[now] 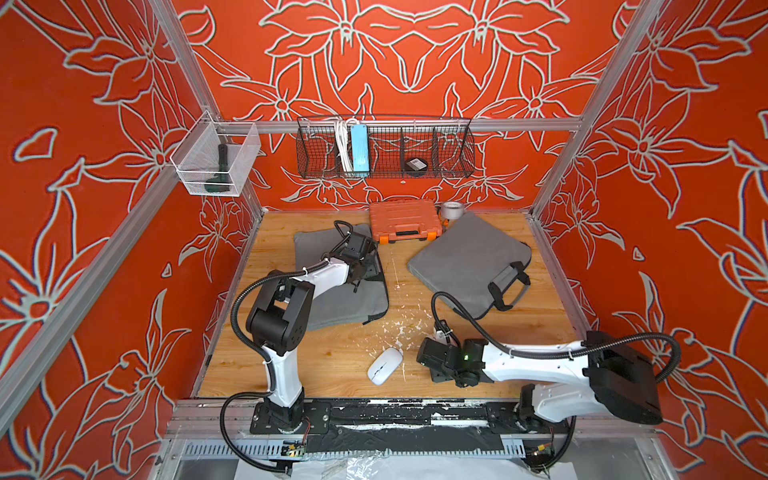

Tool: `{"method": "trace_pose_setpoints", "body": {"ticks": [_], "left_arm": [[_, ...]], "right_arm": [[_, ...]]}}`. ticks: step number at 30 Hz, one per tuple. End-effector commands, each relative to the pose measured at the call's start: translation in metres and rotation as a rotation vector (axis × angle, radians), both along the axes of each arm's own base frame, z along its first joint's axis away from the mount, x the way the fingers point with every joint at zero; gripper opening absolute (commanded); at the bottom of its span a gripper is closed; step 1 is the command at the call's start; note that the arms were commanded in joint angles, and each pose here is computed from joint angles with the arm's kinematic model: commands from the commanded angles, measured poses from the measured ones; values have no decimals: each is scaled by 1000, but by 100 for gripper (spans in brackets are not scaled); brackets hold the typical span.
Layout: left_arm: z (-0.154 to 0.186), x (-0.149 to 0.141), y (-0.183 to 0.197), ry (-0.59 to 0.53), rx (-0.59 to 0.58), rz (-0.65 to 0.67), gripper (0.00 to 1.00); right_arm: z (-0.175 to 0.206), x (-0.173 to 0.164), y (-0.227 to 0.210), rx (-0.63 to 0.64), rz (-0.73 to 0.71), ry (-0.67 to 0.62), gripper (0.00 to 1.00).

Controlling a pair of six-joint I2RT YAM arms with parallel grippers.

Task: Put the mouse into the laptop bag
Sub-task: Open the zippered laptop bag at the center of the board, then close the zippered laptop bag at the center of the board.

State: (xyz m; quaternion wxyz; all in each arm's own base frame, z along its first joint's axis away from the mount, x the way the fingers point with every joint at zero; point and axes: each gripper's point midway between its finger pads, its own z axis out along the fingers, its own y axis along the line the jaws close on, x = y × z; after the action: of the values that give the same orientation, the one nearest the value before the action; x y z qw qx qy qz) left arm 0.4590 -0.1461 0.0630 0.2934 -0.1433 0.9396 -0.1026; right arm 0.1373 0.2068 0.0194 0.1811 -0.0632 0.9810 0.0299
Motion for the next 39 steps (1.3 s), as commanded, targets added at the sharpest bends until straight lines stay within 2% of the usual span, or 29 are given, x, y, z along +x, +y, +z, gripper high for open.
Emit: {"method": "trace_pose_setpoints", "body": {"ticks": [1, 5, 12, 14, 16, 17, 22, 27, 33, 39], "left_arm": [[-38, -14, 11, 137, 71, -2, 68], [-56, -15, 18, 205, 162, 18, 68], [-72, -27, 32, 306, 366, 66, 45], [-72, -27, 34, 315, 402, 73, 33], [-69, -27, 30, 313, 388, 67, 7], [-66, -28, 28, 305, 375, 65, 0], [-24, -34, 20, 211, 275, 69, 0], [29, -54, 11, 100, 153, 85, 0], [84, -85, 17, -24, 58, 137, 0], [113, -98, 17, -94, -7, 111, 0]], "right_arm": [[-10, -6, 1, -17, 12, 33, 45], [2, 1, 13, 25, 26, 4, 42], [38, 15, 29, 100, 31, -77, 37], [48, 19, 30, 118, 27, -105, 37], [57, 23, 30, 143, 21, -137, 37], [62, 24, 31, 157, 19, -151, 37], [80, 40, 36, 229, 2, -210, 37], [83, 64, 50, 322, -21, -177, 34], [86, 100, 71, 316, 5, -185, 33], [82, 134, 107, 328, 54, -167, 31]]}}
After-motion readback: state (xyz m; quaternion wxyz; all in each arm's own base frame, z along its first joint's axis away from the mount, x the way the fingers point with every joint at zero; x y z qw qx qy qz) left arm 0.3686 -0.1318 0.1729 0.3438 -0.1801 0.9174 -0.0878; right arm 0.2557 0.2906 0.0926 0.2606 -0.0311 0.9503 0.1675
